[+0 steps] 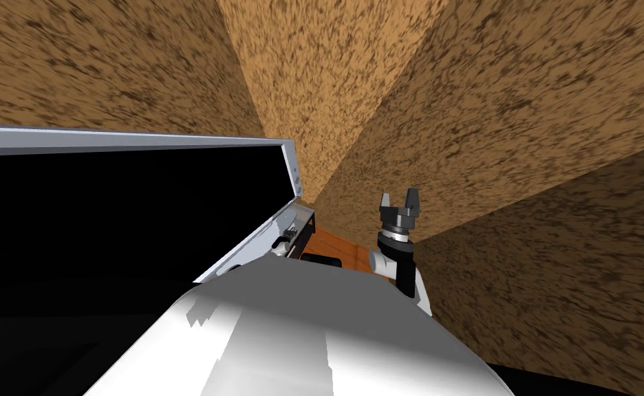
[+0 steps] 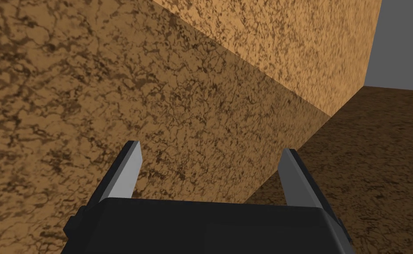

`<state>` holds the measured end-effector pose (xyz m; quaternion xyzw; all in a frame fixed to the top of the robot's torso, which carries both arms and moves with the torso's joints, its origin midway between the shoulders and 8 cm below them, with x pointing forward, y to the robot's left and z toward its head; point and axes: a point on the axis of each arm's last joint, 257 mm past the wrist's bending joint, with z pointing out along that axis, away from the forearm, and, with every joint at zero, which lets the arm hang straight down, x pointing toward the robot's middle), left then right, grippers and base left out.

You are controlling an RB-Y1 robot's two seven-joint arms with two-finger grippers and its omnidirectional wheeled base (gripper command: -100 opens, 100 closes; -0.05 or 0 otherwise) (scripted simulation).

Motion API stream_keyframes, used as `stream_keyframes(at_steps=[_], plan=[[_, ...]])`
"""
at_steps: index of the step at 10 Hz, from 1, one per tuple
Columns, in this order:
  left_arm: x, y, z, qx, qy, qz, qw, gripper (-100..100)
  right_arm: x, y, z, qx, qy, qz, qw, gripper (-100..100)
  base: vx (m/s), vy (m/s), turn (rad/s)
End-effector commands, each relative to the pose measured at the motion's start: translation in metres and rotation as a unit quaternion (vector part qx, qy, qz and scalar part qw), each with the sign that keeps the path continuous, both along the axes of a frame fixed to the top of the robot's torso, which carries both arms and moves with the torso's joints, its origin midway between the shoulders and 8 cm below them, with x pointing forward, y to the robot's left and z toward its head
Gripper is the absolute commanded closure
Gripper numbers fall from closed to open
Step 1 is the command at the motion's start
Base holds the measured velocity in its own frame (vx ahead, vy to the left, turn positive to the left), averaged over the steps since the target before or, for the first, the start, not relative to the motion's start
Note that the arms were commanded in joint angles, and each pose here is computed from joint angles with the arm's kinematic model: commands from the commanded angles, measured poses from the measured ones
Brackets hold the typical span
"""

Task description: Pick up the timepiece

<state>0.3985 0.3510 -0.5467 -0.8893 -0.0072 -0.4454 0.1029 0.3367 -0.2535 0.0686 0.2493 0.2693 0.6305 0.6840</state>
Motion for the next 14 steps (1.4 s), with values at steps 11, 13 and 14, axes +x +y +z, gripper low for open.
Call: stream_keyframes(at_steps=[11, 13, 14], plan=[[-0.057, 0.064, -0.014, -0.012, 0.004, 0.103, 0.9946, -100, 0.0, 0.0, 0.0, 0.0, 0.0, 0.0, 1.0, 0, -0.011, 0.007, -0.172], [-0.057, 0.064, -0.014, -0.012, 0.004, 0.103, 0.9946, -100, 0.0, 0.0, 0.0, 0.0, 0.0, 0.0, 1.0, 0, -0.022, 0.009, -0.092], [-0.072, 0.081, -0.016, -0.012, 0.003, 0.129, 0.9916, -100, 0.0, 0.0, 0.0, 0.0, 0.0, 0.0, 1.0, 0, -0.027, 0.001, -0.333]])
